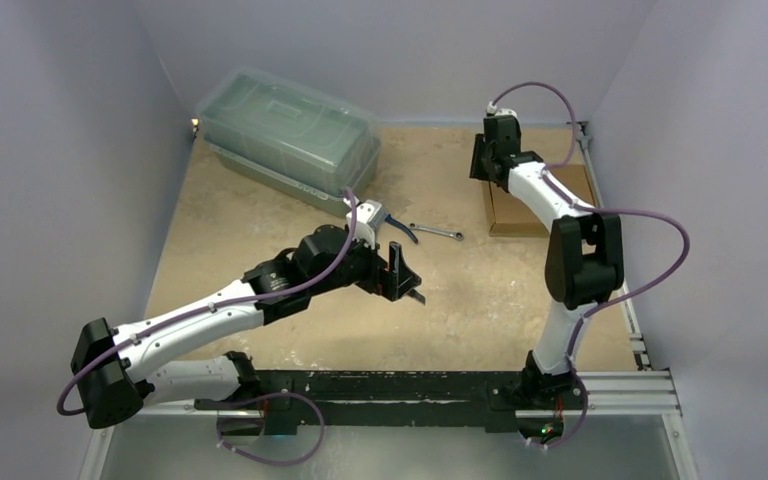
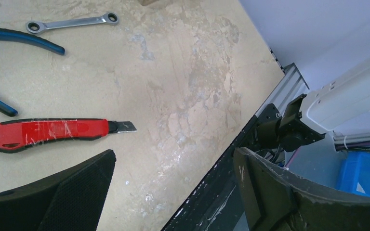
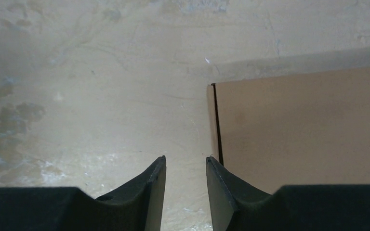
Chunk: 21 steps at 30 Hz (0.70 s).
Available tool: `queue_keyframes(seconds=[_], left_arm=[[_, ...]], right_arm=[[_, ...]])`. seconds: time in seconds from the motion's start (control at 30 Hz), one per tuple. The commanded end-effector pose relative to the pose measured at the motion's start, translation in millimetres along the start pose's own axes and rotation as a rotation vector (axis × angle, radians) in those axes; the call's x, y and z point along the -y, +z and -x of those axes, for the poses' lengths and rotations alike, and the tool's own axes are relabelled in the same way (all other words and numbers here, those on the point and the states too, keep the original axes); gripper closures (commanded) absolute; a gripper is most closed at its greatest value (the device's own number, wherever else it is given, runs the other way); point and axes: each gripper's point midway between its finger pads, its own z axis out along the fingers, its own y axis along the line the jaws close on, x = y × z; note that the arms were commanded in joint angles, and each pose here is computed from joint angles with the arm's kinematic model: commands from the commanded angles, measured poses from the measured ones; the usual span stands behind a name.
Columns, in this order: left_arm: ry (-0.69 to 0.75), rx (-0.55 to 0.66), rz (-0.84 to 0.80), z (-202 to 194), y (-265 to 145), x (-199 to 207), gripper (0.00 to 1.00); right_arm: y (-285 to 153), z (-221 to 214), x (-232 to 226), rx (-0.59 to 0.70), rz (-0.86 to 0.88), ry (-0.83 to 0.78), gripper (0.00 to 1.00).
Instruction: Unpack the express box
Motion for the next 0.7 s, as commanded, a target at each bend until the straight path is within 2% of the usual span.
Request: queue_keyframes(seconds=[0.0, 0.17, 0.33, 0.67], left_arm=[[0.012, 0.073, -0.016, 28.5, -3.4, 13.6, 0.07], [0.013, 0.069, -0.013, 27.9, -3.3, 13.1, 0.07], [0.027, 0.079, 0.012, 34.0, -2.3, 11.1, 0.07], [0.038, 0.072, 0.011, 34.3, 1.6, 11.8, 0.07]], right_arm=[[1.6, 11.9, 11.2, 0.020, -0.055, -0.042, 0.61], [13.0, 2.1, 17.5, -0.008, -0.092, -0.067, 0.62], [21.4, -7.5, 20.2, -0.036, -0.107, -0.090, 0.68], [28.4, -20.1, 25.4, -0.060, -0.130, -0.122, 0.70]])
